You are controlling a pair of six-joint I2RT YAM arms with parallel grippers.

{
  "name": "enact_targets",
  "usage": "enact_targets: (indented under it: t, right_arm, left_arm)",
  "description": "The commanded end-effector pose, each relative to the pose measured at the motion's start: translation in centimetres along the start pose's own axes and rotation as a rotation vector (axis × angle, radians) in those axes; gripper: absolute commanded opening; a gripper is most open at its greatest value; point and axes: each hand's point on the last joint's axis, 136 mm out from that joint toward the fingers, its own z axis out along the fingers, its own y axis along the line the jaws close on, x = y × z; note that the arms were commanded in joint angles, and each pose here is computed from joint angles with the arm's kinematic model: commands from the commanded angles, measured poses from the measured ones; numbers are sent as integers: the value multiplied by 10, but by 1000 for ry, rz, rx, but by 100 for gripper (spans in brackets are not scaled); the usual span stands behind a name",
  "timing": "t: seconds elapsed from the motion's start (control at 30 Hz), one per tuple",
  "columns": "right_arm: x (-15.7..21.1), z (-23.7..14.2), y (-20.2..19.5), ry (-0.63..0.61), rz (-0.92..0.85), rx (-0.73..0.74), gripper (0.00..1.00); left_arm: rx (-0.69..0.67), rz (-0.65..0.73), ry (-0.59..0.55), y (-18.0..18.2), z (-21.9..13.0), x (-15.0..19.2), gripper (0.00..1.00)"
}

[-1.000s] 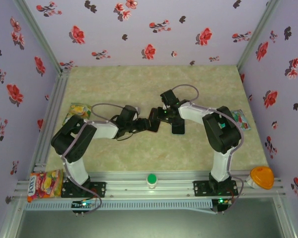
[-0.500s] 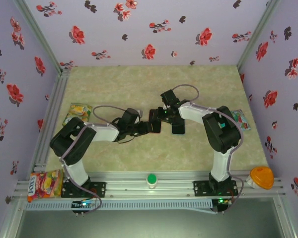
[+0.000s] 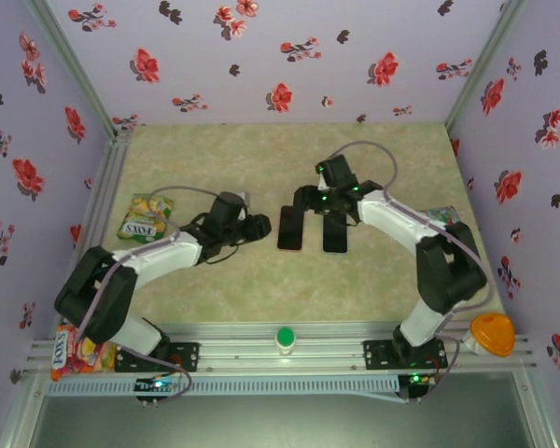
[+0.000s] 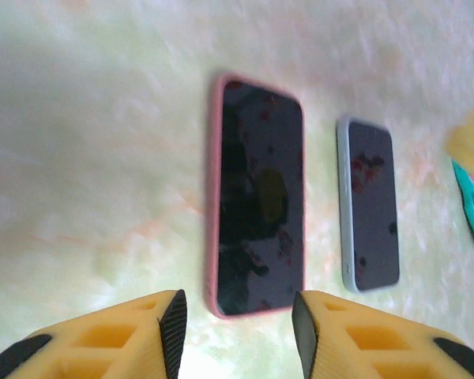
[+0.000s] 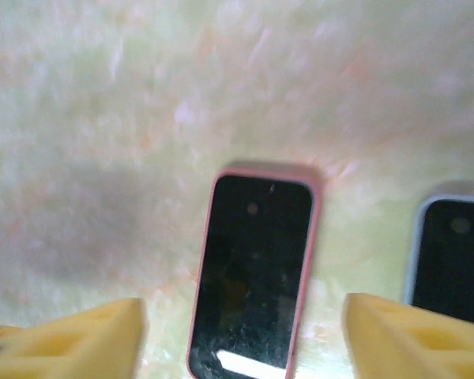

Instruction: Put the phone into the phone case

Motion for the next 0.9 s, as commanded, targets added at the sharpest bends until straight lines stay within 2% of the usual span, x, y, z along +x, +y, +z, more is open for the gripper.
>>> enact_targets:
  t: [0.0,0.03,0.2,0.4,0.63,0.87]
  right_arm:
    - [-12,-19,-39,-62,-43,94,99]
    - [-16,-24,-49,-88,-55,107,99]
    - [-36,-45,-97,-233,-77,203,99]
    - [-50,-62,-150,-347,-19,285,99]
    - [-51,-75,-191,-418,-63,416,99]
    - [-43,-85,-217,-498,-74,475,99]
  left_arm:
    - [-138,59,-108,26,-28,-40,92]
    - [-169,52,-140,36,-35,-51,100]
    - [-298,21,-276,88,-65,-97,100]
    - [-468,97,-404,128,-99,-136,100]
    - [-560,255,-436,153,-106,-153,100]
    - [-588,323,-504,175,-111,-157,100]
